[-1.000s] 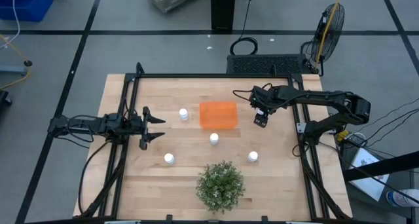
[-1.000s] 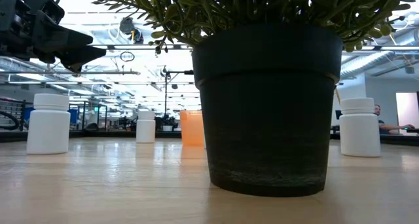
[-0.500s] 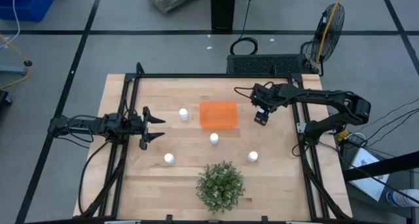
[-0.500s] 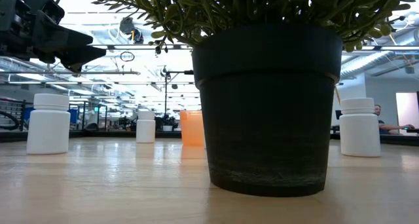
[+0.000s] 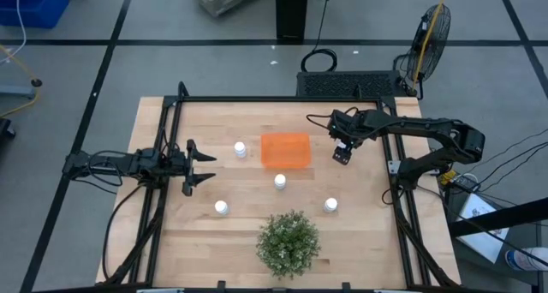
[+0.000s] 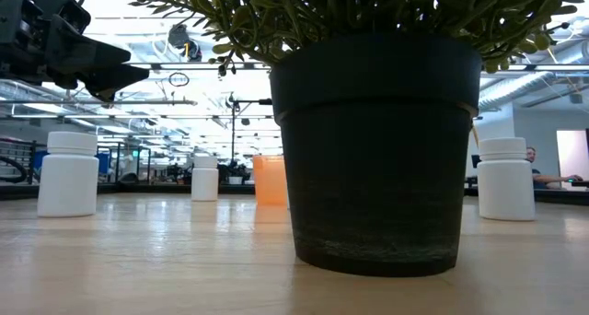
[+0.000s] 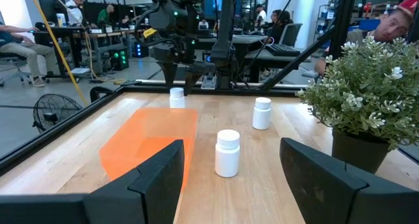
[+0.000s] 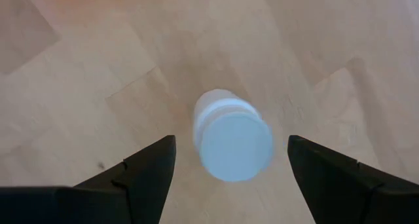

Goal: Pick and place pill bottles into a basket
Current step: Put the white pill bottle into the orange bin

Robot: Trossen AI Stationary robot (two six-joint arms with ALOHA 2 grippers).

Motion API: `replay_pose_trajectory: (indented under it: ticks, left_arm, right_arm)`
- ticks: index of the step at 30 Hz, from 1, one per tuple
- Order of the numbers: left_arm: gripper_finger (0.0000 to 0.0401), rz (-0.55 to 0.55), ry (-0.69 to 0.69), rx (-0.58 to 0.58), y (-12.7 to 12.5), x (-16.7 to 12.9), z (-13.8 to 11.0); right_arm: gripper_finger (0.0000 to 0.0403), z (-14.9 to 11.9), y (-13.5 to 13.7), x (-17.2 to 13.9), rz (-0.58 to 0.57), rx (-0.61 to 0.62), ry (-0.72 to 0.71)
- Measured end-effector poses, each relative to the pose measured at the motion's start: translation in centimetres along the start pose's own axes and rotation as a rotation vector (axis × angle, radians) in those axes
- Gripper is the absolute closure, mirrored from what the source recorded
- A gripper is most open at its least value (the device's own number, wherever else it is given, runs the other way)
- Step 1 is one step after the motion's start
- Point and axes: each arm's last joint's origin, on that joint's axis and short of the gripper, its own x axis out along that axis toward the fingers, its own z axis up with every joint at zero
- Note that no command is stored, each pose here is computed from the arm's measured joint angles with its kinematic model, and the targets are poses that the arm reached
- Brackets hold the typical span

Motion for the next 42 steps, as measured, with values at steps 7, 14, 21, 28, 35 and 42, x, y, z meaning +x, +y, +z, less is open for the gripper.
replay_pose_trajectory:
  ticks: [7,14,21,28,35,42]
  left_arm:
    - [0.0144,0.000,0.000,0.000,0.0,0.0,0.0]
    - [0.0144,0.000,0.000,-0.003,0.0,0.0,0.0]
    - [0.0144,0.000,0.000,-0.003,0.0,0.0,0.0]
    - [0.0144,0.000,0.000,-0.002,0.0,0.0,0.0]
    - [0.0144,0.000,0.000,-0.003,0.0,0.0,0.0]
    - [0.0144,0.001,-0.006,-0.003,0.0,0.0,0.0]
  right_arm:
    - [0.0115,0.0,0.1,0.0,0.030,0.007,-0.004]
    - [0.0134,0.0,0.1,0.0,0.029,0.004,0.000]
    - [0.0256,-0.6,0.1,0.7,0.026,-0.009,0.018]
    - [0.0265,-1.4,0.0,1.9,0.025,-0.042,0.007]
    - [0.0265,-0.5,0.0,0.0,0.038,-0.049,-0.154]
    - [0.0265,1.9,0.5,-5.1,0.053,-0.098,-0.354]
